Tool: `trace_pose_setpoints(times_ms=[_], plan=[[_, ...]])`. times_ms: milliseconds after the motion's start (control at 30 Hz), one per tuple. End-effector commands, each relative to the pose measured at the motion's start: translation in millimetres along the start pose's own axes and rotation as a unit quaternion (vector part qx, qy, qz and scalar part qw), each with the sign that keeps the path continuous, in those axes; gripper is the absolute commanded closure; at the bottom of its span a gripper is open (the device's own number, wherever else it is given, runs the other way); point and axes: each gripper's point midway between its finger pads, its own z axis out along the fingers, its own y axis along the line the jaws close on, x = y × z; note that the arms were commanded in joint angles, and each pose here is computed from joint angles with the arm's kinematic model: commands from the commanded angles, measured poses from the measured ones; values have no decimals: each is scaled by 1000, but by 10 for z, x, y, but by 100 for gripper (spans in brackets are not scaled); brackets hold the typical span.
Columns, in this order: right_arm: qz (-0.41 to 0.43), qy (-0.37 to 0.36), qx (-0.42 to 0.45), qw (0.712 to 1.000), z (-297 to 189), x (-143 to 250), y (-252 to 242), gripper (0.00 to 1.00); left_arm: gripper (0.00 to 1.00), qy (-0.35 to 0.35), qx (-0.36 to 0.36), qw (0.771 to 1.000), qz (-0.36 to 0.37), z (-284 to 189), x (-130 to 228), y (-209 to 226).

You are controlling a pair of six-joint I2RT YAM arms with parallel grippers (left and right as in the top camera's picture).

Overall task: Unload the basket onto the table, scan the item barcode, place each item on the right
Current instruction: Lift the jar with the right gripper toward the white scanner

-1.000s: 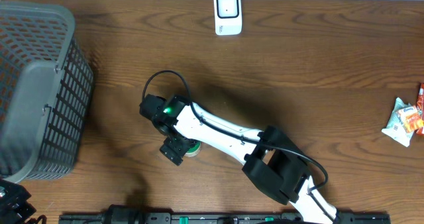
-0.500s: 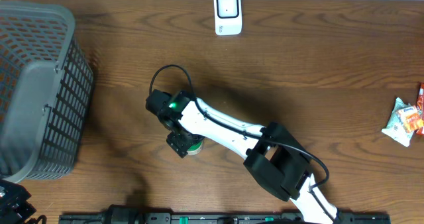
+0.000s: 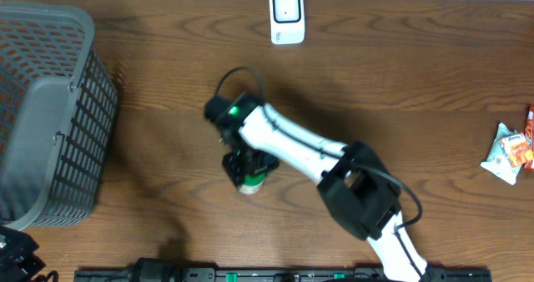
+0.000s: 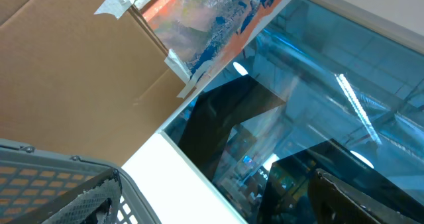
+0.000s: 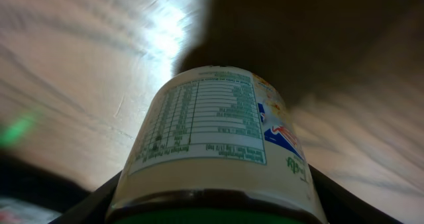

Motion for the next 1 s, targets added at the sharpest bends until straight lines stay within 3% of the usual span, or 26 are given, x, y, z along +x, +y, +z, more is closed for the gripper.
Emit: trace_pose_setpoints(times_ms=[0, 300, 767, 967], plan=[[62, -7, -57, 996, -260, -164, -96, 37, 10, -1, 5, 1000, -3, -9, 2, -10], [159, 29, -123, 979, -622, -144, -600, 37, 10, -1, 5, 1000, -3, -9, 2, -9], [201, 33, -271, 941, -992, -186, -996, 36, 10, -1, 5, 1000, -3, -9, 3, -10], [202, 35, -284, 937, -1029, -167, -1018, 37, 10, 0, 5, 1000, -3, -9, 3, -9]])
